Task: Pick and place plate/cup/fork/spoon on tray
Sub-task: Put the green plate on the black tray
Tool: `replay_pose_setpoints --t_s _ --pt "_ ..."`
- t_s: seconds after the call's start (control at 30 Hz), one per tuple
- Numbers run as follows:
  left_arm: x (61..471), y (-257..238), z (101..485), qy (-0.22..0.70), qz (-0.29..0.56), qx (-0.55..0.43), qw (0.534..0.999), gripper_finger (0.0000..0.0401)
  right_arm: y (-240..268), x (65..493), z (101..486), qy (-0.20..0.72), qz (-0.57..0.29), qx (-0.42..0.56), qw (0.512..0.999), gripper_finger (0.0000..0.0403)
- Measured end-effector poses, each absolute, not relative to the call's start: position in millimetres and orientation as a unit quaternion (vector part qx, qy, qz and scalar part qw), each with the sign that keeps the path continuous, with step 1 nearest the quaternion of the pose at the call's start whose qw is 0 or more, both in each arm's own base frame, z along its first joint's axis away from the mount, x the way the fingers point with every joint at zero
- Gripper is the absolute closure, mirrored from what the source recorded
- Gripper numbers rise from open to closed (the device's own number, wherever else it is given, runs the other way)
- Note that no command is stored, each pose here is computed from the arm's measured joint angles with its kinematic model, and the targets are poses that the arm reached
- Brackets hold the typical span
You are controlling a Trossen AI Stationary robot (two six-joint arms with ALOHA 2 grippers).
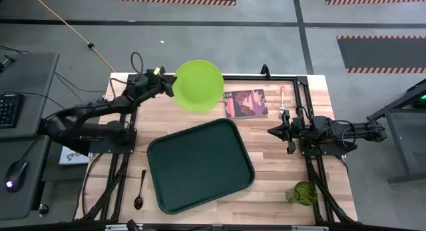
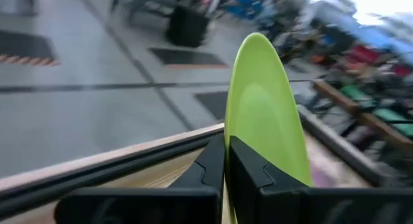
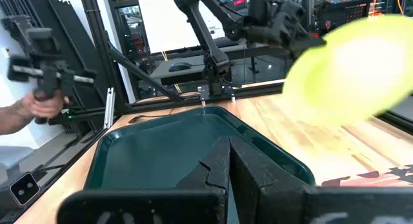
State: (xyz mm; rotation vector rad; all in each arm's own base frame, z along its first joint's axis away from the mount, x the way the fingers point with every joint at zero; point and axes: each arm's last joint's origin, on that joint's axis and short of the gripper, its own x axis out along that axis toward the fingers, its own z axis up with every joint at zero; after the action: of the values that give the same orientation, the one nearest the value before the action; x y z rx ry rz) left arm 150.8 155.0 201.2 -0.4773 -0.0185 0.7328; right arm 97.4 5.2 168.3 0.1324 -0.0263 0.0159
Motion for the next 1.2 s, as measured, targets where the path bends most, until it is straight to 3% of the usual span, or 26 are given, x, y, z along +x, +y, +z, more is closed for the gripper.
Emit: replay_pose_setpoints --t_s 0.23,0.5,0.67,0.9,1.2 --pt "147.1 122.3 232.6 -0.057 0.242 -0.252 0.935 0.0400 5.2 97.4 168.3 -0.013 0.008 0.066 0.998 0.0402" --pt "160.4 63.0 235.4 0.024 0.051 -0.284 0.957 0.0400 5.2 97.5 168.2 -0.013 0.008 0.066 0.998 0.0402" --pt "167.2 22.0 225.5 0.113 -0.054 -0.303 0.945 0.0401 5.2 97.4 168.3 -0.013 0.008 0.066 0.998 0.0402" --pt "163.9 -14.8 196.9 0.258 -0.022 -0.280 0.924 0.0401 5.2 97.5 168.2 -0.013 0.008 0.066 0.998 0.0402" --pt "167.1 -26.2 181.6 0.305 0.026 -0.252 0.918 0.0401 5.2 97.4 168.3 -0.013 0.008 0.066 0.998 0.0402"
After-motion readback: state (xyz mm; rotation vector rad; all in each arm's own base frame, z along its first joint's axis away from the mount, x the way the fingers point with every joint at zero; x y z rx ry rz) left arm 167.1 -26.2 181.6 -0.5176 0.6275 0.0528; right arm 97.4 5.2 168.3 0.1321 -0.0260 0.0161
